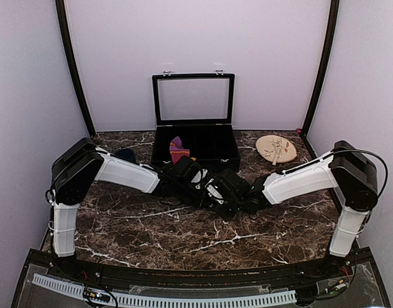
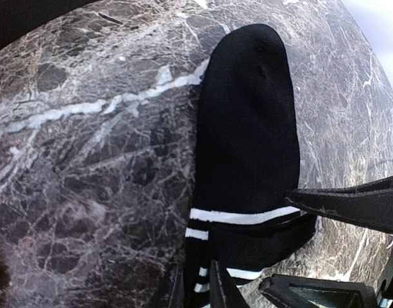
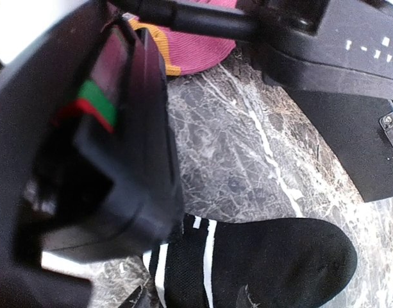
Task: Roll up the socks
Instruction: Roll the sock at the center of the board.
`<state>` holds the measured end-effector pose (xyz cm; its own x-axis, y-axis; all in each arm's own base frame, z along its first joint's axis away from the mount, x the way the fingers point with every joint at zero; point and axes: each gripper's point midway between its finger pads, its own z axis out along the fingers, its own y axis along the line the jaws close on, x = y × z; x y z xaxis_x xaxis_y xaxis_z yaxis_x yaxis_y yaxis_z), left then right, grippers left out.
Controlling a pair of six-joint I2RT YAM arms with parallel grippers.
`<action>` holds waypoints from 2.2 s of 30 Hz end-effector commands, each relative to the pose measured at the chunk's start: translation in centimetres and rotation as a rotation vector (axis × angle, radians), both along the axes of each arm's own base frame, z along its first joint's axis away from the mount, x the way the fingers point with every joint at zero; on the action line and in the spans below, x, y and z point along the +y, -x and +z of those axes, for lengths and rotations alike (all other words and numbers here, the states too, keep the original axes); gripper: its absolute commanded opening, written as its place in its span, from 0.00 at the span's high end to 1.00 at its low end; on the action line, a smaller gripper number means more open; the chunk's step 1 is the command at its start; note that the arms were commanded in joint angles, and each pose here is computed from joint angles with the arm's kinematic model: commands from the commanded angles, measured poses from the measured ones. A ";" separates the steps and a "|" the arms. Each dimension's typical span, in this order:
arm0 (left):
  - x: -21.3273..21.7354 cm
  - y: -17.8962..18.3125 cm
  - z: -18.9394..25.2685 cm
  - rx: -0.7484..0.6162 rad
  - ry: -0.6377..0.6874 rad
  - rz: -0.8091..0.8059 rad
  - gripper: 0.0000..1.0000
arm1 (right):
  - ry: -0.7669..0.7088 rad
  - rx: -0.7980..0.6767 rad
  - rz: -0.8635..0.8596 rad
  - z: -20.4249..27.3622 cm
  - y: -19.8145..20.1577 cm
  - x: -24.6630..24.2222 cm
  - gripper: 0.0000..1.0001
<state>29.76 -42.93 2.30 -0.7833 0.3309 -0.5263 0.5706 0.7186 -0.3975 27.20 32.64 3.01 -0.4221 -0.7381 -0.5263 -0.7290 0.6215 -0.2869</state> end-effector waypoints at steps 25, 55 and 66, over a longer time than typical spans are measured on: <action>1.7 2.9 -3.5 0.153 -0.111 -0.082 0.81 | 0.340 0.159 -0.021 -7.2 1.6 -5.6 0.73; 4.5 1.1 0.0 0.046 -0.061 0.130 0.46 | 0.150 0.267 -0.023 -4.9 3.4 -3.1 0.99; 6.1 1.2 -1.4 0.038 -0.125 0.158 0.46 | 0.119 0.274 -0.041 -4.4 3.6 -3.0 1.00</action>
